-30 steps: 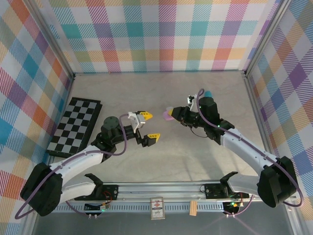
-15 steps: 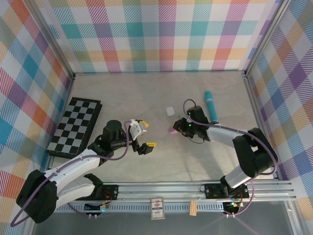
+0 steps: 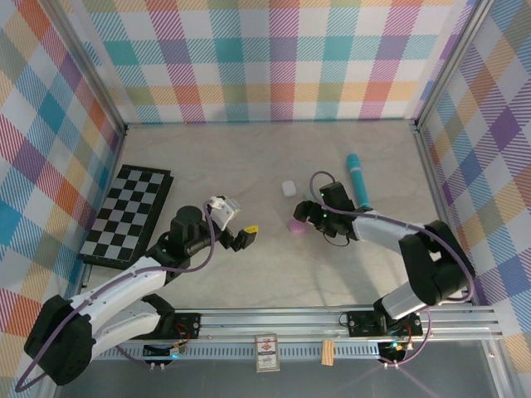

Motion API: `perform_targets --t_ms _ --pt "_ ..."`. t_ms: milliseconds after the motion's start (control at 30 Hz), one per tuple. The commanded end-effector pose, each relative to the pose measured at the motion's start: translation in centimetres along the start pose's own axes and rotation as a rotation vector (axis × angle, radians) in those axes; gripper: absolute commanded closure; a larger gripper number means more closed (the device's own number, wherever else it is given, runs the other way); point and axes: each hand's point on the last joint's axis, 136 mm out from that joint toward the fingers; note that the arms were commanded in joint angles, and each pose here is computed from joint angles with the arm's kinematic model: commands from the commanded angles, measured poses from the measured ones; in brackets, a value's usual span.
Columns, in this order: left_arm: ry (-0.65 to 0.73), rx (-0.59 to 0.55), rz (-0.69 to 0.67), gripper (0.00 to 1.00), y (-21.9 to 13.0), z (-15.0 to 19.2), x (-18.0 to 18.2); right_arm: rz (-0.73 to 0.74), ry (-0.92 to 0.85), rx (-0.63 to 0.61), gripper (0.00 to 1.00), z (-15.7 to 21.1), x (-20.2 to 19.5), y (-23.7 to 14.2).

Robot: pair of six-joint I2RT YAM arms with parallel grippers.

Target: Insert the wireless bluetooth earbuds into the charging case

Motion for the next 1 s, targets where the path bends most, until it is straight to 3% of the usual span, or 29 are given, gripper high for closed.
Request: perform_targets --t_ms 0,200,333,533,633,867,967 --pt "-0.068 -0.102 -0.32 0.0 -2.0 -1.6 6.1 0.183 -0.149 -0.103 0.04 -3.0 -2.2 -3.6" --pt "-0.133 -0.161 -0.59 0.0 -5.5 -0.8 12.5 0.412 -0.398 -0.315 0.01 -7.7 -5.5 -9.1" --pt "-0.189 -0.151 -0.674 0.0 -6.4 1.6 15.5 0.503 -0.535 -0.47 0.01 -9.8 -7.6 -11.3" --pt "-0.243 -0.164 -0.745 0.0 -6.8 4.5 18.6 0.552 -0.483 -0.587 0.01 -9.0 -13.7 -11.1" --pt "-0.241 -0.181 -0.736 0.0 -6.1 4.3 19.2 0.473 -0.417 -0.716 0.01 -9.5 -14.5 -11.4" --pt "-0.269 -0.186 -0.718 0.0 -3.4 3.8 22.1 0.42 -0.424 -0.685 0.01 -11.4 -15.8 -8.2" --pt "-0.307 -0.131 -0.741 0.0 -2.0 4.8 24.0 0.396 -0.446 -0.678 0.01 -11.2 -16.1 -6.3"
Point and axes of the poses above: each hand's point on the last joint's axis, 136 mm out from that joint toward the fingers, its own y axis out along the fingers, its own x axis along the line the jaws close on, z = x × y, and after that the axes turned 15 degrees about -y, right-handed
